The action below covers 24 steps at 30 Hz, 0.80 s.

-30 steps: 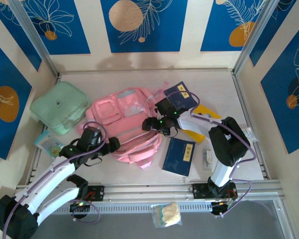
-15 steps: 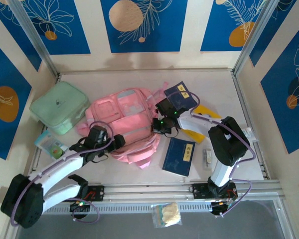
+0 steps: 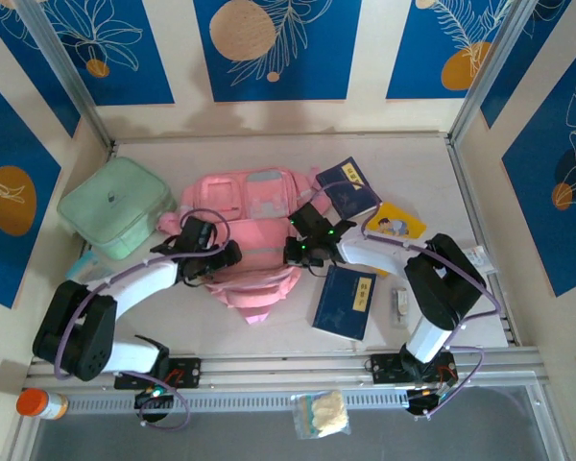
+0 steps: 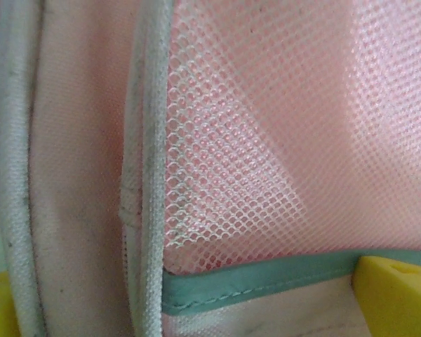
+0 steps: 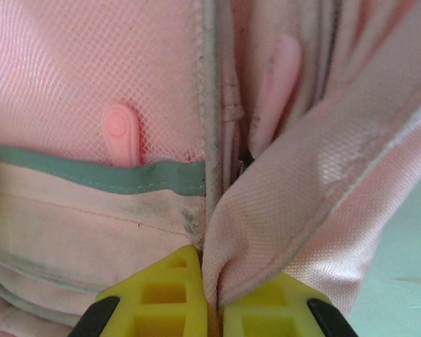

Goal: Pack books, pencil case, and school supplies into a backpack

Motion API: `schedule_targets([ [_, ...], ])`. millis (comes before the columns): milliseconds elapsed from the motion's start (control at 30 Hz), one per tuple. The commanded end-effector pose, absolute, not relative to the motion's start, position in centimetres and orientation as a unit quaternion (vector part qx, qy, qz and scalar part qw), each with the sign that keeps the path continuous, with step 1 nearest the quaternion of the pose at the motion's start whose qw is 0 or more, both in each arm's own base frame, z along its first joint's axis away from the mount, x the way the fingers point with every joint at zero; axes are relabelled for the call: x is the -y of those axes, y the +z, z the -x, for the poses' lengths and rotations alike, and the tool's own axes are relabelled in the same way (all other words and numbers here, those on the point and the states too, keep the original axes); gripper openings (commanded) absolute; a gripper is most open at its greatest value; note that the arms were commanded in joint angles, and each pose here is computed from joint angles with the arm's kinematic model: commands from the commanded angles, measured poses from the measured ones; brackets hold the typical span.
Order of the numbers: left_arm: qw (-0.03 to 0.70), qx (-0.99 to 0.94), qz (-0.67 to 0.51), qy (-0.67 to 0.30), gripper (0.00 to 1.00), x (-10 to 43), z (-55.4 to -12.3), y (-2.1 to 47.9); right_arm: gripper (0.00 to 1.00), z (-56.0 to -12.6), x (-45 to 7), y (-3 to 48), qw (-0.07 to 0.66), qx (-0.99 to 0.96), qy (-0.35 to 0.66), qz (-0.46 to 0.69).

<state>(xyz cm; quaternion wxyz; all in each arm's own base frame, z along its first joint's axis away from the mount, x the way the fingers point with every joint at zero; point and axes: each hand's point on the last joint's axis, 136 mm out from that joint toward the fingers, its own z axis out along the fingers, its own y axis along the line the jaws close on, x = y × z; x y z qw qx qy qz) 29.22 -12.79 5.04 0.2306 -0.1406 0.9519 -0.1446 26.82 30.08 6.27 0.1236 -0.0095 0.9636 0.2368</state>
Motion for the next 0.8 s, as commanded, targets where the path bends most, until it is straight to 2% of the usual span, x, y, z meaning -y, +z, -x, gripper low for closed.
schedule_targets([
  [0,0.308,-0.923,0.095,-0.209,0.99,15.6,-34.1,9.8,0.06,-23.4,-36.5,8.0,0.073,-0.942,0.320,0.074],
  [100,0.305,-0.929,0.109,-0.180,0.99,14.2,-34.6,9.6,0.18,-23.8,-37.4,8.8,0.085,-0.939,0.324,0.074],
  [267,0.302,-0.935,0.104,-0.151,0.99,12.7,-33.8,10.7,0.51,-23.7,-35.9,11.6,0.112,-0.939,0.313,0.092],
  [367,0.316,-0.934,0.109,-0.129,0.99,11.3,-32.7,12.1,0.61,-24.1,-33.5,12.8,0.121,-0.936,0.323,0.078],
  [567,0.311,-0.927,0.125,-0.170,0.99,11.3,-29.6,13.1,0.71,-27.9,-27.8,12.3,0.114,-0.942,0.314,0.010],
  [667,0.294,-0.925,0.123,-0.206,0.99,12.5,-28.0,12.9,0.72,-30.7,-26.0,12.1,0.117,-0.942,0.313,-0.018],
  [767,0.270,-0.933,0.129,-0.198,0.99,12.7,-26.1,12.6,0.76,-33.4,-25.2,11.5,0.124,-0.944,0.303,-0.031],
])
